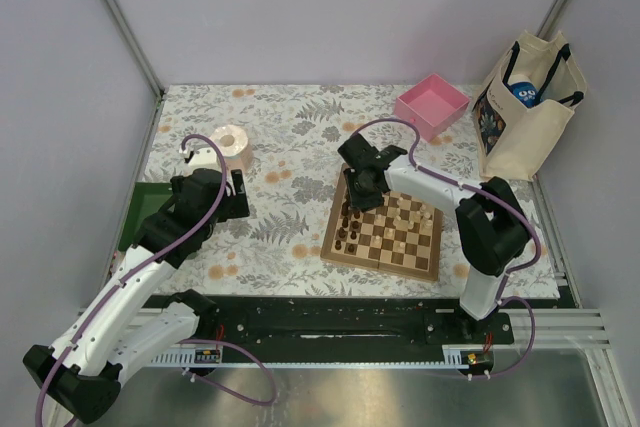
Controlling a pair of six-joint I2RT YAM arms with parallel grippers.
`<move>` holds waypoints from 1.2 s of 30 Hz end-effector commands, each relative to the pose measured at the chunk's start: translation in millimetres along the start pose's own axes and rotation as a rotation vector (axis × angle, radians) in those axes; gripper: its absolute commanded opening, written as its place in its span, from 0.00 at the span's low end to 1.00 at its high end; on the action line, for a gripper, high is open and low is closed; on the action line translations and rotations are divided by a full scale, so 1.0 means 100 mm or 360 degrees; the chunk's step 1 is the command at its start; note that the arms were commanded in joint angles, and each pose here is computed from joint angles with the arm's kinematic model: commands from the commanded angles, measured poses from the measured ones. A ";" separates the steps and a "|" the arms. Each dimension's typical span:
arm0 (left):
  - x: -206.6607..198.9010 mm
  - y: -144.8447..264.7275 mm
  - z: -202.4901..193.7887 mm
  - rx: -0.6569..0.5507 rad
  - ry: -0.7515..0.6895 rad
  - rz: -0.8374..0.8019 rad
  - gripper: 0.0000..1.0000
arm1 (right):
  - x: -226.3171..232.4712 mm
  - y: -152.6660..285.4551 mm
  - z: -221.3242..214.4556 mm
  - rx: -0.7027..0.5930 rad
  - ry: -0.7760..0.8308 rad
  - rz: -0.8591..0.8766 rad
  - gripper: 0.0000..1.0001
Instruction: Set up the chess pieces on the board
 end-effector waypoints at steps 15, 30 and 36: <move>0.00 0.01 0.01 -0.0024 0.0012 -0.0021 0.99 | -0.11 0.19 0.25 -0.0177 -0.0059 -0.0066 0.38; 0.00 -0.01 0.01 -0.0013 0.0005 -0.0009 0.99 | -0.15 -0.03 0.22 -0.0123 -0.0083 -0.0102 0.32; 0.00 -0.02 0.01 -0.0010 0.0005 -0.0008 0.99 | -0.17 -0.01 0.17 -0.0132 -0.0065 -0.0090 0.25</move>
Point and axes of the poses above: each gripper's point midway between its finger pads, its own y axis back along the fingers, its own x axis along the line the jaws close on, z = x × y, the point moved 8 cm from there along y, back along the fingers, and after that the axes turned 2 degrees about -y, right-handed, at the moved point
